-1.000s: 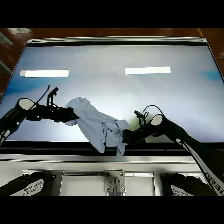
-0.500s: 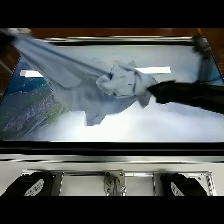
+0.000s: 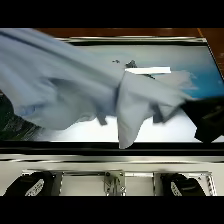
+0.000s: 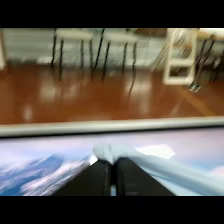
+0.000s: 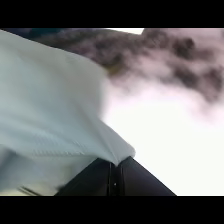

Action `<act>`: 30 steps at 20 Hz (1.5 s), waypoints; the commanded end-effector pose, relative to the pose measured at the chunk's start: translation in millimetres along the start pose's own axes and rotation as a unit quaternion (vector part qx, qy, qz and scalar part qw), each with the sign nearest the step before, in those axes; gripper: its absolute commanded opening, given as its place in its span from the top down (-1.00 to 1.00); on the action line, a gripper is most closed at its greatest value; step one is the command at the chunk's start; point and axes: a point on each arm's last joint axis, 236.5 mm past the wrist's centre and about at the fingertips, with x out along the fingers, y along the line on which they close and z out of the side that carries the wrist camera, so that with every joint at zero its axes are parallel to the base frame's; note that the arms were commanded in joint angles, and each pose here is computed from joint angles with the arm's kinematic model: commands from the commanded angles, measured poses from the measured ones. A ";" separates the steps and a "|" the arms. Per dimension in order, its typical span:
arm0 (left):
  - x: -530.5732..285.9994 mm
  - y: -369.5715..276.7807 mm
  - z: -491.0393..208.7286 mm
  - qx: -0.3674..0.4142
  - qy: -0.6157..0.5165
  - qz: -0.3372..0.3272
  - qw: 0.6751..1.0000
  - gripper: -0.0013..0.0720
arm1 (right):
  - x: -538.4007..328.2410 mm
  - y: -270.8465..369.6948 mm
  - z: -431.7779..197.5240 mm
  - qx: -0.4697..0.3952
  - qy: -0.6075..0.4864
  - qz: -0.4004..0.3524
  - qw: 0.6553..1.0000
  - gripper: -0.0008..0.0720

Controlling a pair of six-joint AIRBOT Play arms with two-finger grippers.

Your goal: Fold the shirts.

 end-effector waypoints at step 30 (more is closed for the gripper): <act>68.3 58.5 -507.3 -0.213 0.668 -0.011 0.713 -0.80 | 191.7 -126.6 -223.4 0.317 0.397 0.028 0.861 -0.86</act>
